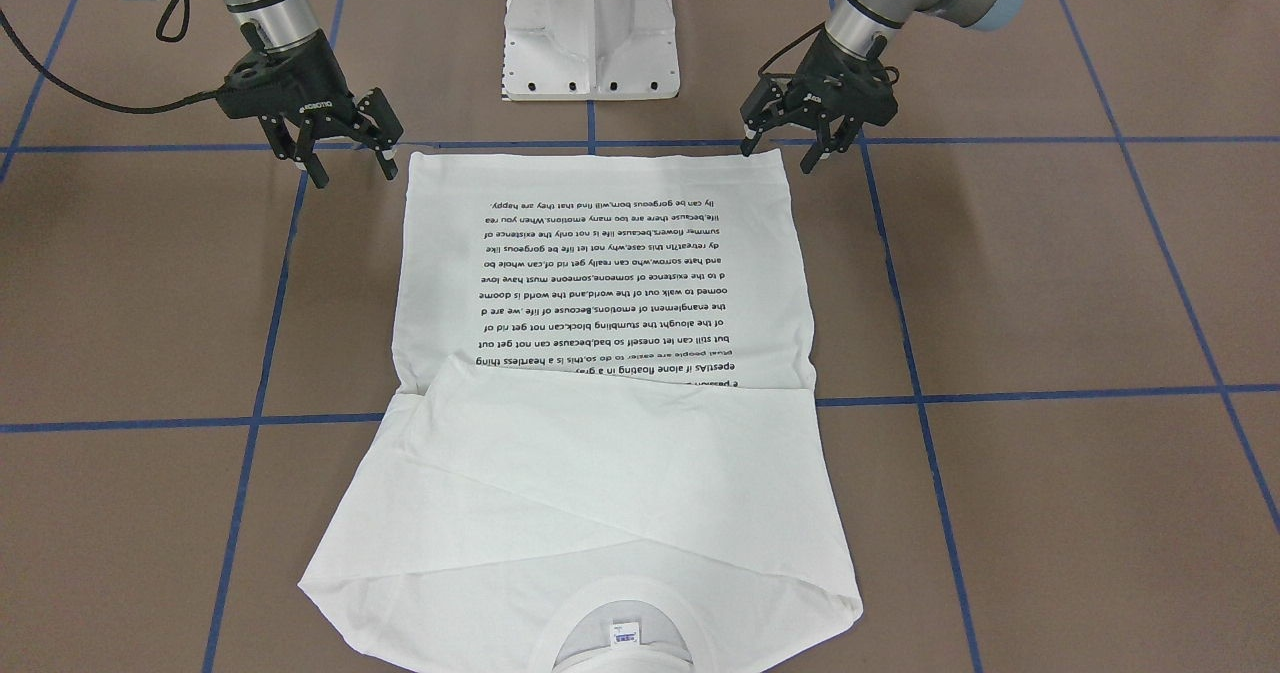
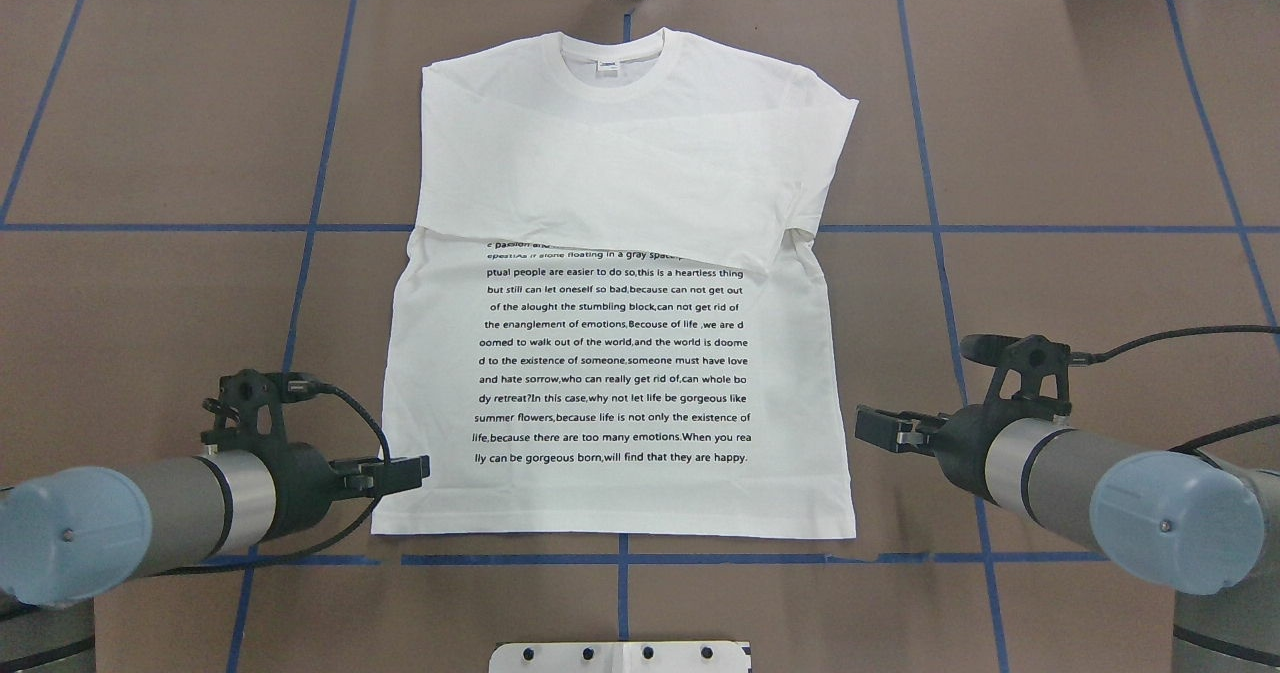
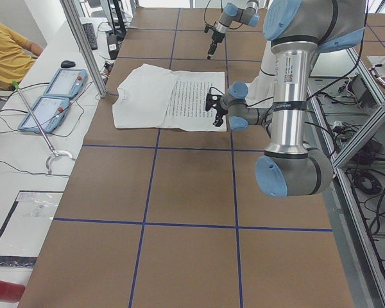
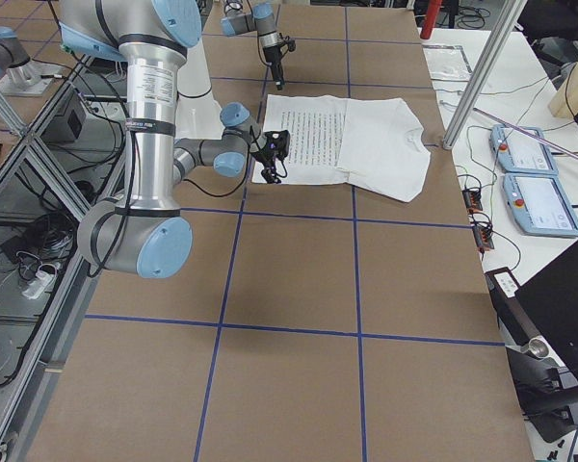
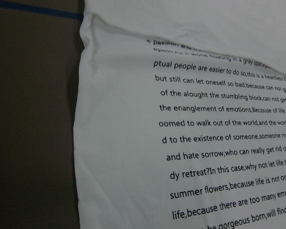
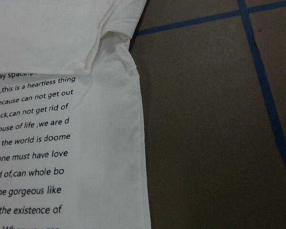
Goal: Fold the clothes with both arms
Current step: 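Move both grippers to the hem corners nearest the robot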
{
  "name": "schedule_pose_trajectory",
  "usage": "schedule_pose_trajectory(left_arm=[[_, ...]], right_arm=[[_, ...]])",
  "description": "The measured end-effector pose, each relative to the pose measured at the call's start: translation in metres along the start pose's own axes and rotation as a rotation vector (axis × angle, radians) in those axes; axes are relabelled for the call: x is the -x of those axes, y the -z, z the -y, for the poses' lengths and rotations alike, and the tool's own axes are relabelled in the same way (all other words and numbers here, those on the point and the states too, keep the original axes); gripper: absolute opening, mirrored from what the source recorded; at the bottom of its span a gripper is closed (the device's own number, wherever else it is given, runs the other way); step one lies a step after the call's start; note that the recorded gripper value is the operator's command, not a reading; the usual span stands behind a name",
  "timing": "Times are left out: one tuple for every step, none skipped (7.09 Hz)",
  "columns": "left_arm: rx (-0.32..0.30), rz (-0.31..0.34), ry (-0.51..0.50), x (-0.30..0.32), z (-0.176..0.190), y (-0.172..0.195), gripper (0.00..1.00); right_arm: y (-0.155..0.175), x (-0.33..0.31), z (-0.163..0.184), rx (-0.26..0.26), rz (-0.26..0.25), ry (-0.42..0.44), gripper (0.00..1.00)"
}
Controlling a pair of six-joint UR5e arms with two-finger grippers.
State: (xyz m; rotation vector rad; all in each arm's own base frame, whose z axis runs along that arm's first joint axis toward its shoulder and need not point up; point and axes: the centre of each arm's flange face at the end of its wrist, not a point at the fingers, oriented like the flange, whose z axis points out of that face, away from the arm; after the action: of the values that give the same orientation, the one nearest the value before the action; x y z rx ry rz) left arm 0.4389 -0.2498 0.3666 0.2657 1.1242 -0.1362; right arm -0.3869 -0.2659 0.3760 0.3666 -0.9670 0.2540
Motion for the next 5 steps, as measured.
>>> schedule_pose_trajectory(left_arm=[[0.010, 0.036, 0.007, -0.001, -0.013, -0.008, 0.86], [0.017, 0.061, 0.007, 0.000, -0.018, -0.013, 0.77], [0.022, 0.086, 0.004, 0.001, -0.021, -0.016, 0.67], [0.026, 0.109, 0.001, 0.002, -0.023, -0.019, 0.66], [0.028, 0.125, -0.001, 0.003, -0.024, -0.021, 0.66]], right_arm=[[-0.001, 0.000, -0.007, 0.000, -0.003, 0.007, 1.00], [-0.002, 0.000, -0.010, 0.001, -0.004, 0.010, 1.00], [-0.002, 0.000, -0.011, 0.001, -0.004, 0.012, 1.00], [-0.002, 0.000, -0.011, -0.001, -0.005, 0.012, 1.00], [-0.002, 0.000, -0.011, -0.002, -0.004, 0.013, 1.00]])
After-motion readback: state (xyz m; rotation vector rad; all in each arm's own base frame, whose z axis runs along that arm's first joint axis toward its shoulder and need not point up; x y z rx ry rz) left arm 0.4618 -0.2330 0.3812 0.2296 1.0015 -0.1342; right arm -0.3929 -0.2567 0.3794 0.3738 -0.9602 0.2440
